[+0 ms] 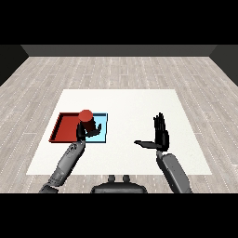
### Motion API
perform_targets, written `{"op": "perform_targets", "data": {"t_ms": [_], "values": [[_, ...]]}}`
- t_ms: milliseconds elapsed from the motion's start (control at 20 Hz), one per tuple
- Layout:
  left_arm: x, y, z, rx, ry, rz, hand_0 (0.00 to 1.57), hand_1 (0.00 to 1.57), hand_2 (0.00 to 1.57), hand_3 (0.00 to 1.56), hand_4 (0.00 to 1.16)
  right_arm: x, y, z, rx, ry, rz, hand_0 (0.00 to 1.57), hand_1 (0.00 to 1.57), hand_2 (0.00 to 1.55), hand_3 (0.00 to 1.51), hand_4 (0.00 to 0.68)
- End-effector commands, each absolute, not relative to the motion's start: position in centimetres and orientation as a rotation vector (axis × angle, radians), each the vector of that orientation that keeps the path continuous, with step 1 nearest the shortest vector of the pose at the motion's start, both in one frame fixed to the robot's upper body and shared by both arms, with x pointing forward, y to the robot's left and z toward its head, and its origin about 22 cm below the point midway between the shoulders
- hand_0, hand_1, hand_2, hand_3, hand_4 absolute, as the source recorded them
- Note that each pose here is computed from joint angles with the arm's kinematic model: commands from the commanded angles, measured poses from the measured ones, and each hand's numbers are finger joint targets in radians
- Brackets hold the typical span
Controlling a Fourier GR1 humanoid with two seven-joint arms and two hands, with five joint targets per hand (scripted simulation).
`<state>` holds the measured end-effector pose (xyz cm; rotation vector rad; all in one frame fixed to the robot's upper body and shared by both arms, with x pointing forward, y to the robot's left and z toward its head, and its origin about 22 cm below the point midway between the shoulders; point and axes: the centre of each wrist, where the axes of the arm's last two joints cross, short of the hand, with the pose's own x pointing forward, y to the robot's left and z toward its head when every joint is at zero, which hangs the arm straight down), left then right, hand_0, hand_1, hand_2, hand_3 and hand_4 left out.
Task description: Pick the red can and put it in the red box
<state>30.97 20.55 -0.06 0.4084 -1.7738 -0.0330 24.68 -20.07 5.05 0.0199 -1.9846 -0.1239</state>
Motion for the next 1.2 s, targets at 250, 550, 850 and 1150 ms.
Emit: {"op": "perform_targets", "data": {"t_ms": [250, 550, 850, 1150], "values": [[32.9, 31.3, 1.6, 0.637, -1.626, 0.004, 1.57, 1.57, 1.57, 1.49, 1.12, 23.4, -26.0, 3.3, -0.132, -1.916, -0.108, 0.0, 0.0, 0.0, 0.0, 0.0], [34.5, 34.4, -2.0, 0.746, -1.436, -0.067, 1.57, 1.57, 1.55, 1.47, 1.09, 24.6, -26.0, 1.9, -0.176, -1.878, -0.125, 0.0, 0.0, 0.0, 0.0, 0.0], [35.9, 34.8, -3.7, 0.813, -1.292, -0.064, 1.57, 1.57, 1.56, 1.5, 1.05, 24.7, -25.2, 0.6, -0.185, -1.85, -0.11, 0.0, 0.0, 0.0, 0.0, 0.0], [34.5, 34.4, -6.3, 0.869, -1.021, -0.107, 0.65, 0.65, 0.7, 0.0, 0.64, 26.0, -24.8, -1.2, -0.192, -1.839, -0.169, 0.0, 0.0, 0.0, 0.0, 0.0]]}}
